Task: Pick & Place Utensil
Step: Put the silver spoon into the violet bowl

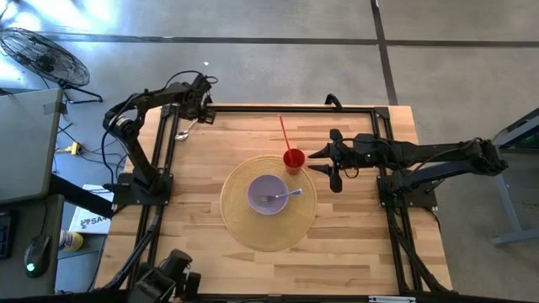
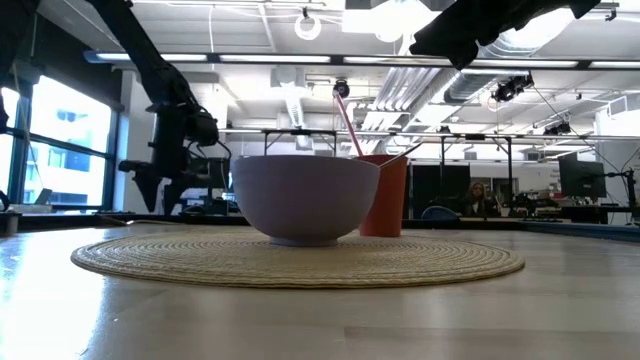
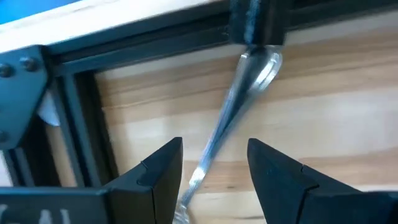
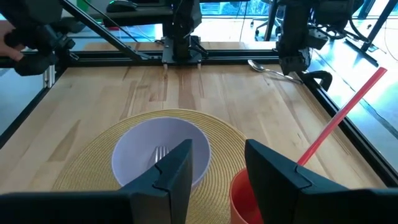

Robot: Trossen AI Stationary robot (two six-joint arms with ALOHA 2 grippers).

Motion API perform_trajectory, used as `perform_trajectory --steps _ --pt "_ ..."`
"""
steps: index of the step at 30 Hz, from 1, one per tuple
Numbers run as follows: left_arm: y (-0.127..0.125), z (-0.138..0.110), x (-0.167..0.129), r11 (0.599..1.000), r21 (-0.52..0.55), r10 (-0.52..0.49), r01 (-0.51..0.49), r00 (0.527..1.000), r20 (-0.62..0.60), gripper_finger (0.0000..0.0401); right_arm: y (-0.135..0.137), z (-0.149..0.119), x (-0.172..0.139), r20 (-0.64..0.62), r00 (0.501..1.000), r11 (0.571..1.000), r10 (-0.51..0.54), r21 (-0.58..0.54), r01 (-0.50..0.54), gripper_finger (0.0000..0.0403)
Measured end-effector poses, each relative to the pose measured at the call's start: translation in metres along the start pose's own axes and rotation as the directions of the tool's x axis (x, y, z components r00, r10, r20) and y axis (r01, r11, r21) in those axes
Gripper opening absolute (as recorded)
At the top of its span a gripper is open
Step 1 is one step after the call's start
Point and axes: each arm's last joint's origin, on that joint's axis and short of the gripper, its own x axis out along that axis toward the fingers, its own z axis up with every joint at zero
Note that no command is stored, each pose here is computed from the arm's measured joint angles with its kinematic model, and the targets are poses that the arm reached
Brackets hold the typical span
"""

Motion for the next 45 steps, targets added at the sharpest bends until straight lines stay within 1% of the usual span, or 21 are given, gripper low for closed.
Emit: perform_trajectory --steps 2,4,10,13,18,20,24,29,32,35,37,39,42,45 --pt "0.002 0.003 -0.001 1.000 0.010 -0.020 0.020 1.000 -0.008 0.0176 0.000 0.000 0.000 0.000 1.000 1.000 -0.001 0.000 0.001 0.0139" --pt "0.003 0.005 0.001 1.000 0.021 -0.019 0.020 1.000 -0.025 0.0176 0.000 0.000 0.000 0.000 1.000 1.000 -0.001 0.000 0.001 0.0139" --pt "0.011 0.011 0.023 0.998 0.060 -0.008 0.016 0.990 -0.142 0.0176 0.000 0.000 0.000 0.000 1.000 1.000 -0.001 0.000 0.001 0.0139" --pt "0.012 0.012 0.031 0.996 0.084 -0.006 0.020 0.985 -0.170 0.0176 0.000 0.000 0.000 0.000 1.000 1.000 -0.001 0.000 0.001 0.0139" --pt "0.009 0.011 0.032 0.990 0.132 -0.017 0.041 0.984 -0.178 0.0176 0.000 0.000 0.000 0.000 1.000 1.000 -0.001 0.000 0.001 0.0139" --pt "0.007 0.010 0.032 0.989 0.145 -0.016 0.042 0.984 -0.178 0.0170 0.000 0.000 0.000 0.000 1.000 1.000 -0.001 0.000 0.001 0.0139" --pt "0.007 0.011 0.032 0.988 0.146 -0.014 0.041 0.984 -0.178 0.0137 0.000 0.000 0.000 0.000 1.000 1.000 -0.001 0.000 0.001 0.0139" --pt "0.006 0.014 0.029 0.989 0.137 -0.029 0.055 0.983 -0.183 0.0072 0.000 0.000 0.000 0.000 1.000 1.000 -0.001 0.000 0.001 0.0139" --pt "0.003 0.014 0.027 0.986 0.143 -0.054 0.081 0.981 -0.186 0.0035 0.000 0.000 0.000 0.000 1.000 1.000 -0.001 0.001 0.001 0.0139" --pt "-0.002 0.013 0.026 0.984 0.159 -0.055 0.085 0.981 -0.186 0.0017 0.000 0.000 0.000 0.000 1.000 1.000 -0.001 0.001 0.001 0.0139" --pt "-0.007 0.012 0.025 0.983 0.161 -0.054 0.085 0.981 -0.187 0.0018 0.000 0.000 0.000 0.000 1.000 1.000 -0.001 0.001 0.001 0.0139" --pt "-0.012 0.010 0.024 0.983 0.163 -0.051 0.082 0.981 -0.187 0.0028 0.000 0.000 0.000 0.000 1.000 1.000 -0.001 0.001 0.001 0.0139" --pt "-0.022 0.005 0.021 0.978 0.193 -0.044 0.083 0.979 -0.198 0.0044 0.000 0.000 0.000 0.000 1.000 1.000 -0.001 0.002 0.001 0.0139" --pt "-0.035 -0.003 0.017 0.967 0.236 -0.039 0.095 0.972 -0.233 0.0047 0.000 0.000 0.000 0.000 1.000 1.000 -0.001 0.001 0.001 0.0139"
